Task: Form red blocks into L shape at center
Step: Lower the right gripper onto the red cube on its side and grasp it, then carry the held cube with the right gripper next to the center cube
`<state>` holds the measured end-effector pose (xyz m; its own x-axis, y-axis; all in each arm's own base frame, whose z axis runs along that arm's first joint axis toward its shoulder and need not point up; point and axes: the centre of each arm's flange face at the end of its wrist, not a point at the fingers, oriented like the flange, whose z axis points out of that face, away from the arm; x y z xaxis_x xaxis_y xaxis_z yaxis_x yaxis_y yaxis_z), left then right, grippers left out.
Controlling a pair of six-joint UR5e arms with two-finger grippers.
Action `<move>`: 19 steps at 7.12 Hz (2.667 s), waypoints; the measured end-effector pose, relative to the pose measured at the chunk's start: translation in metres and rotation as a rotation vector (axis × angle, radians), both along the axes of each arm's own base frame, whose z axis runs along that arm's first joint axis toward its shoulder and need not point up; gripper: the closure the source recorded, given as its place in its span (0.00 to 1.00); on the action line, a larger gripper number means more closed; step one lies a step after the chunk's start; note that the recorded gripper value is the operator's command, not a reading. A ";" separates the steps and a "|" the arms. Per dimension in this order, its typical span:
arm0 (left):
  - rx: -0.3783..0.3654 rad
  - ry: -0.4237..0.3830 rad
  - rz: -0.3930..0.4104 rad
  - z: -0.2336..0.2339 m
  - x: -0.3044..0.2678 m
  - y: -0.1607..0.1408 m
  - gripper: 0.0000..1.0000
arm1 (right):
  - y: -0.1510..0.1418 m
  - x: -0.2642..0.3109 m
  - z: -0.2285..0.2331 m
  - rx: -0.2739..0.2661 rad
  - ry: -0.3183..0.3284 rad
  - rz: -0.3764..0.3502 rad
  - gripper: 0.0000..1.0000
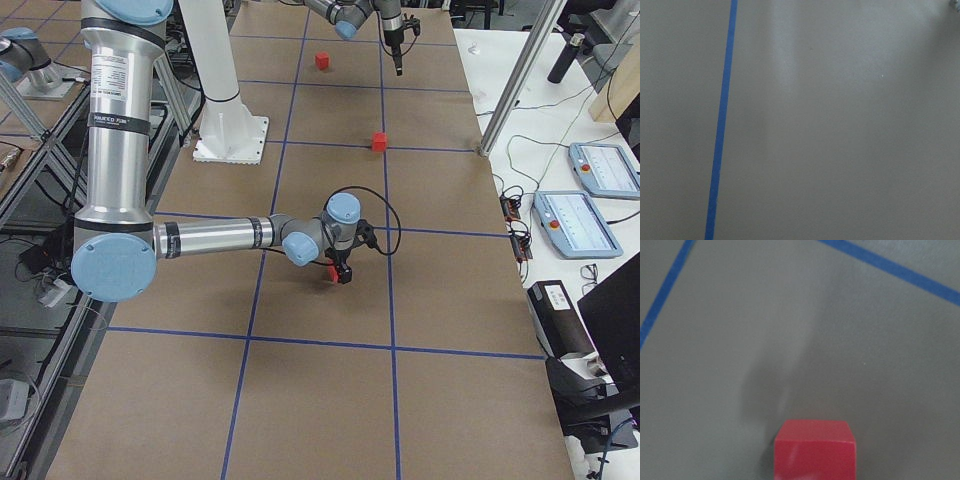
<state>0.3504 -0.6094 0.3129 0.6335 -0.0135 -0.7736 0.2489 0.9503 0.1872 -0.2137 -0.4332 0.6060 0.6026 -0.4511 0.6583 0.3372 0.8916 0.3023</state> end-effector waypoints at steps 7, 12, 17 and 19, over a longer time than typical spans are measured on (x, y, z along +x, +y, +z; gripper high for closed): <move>-0.006 -0.008 -0.001 0.011 -0.001 0.003 0.02 | -0.007 -0.012 -0.032 -0.022 -0.033 0.038 1.00; -0.023 -0.015 -0.009 0.047 -0.013 0.009 0.01 | -0.058 -0.162 -0.269 -0.183 -0.069 0.148 1.00; -0.056 -0.051 -0.026 0.081 -0.008 0.005 0.01 | -0.026 -0.328 -0.408 -0.242 -0.096 0.248 1.00; -0.061 -0.056 -0.031 0.084 -0.006 0.002 0.01 | -0.024 -0.373 -0.431 -0.278 -0.072 0.288 1.00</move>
<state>0.3440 -0.6070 0.3966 0.6746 -0.0794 -0.7339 0.2687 0.9524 0.1439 -0.5870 -0.4575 0.1749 0.6265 -0.0692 0.7764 0.0486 0.9976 0.0498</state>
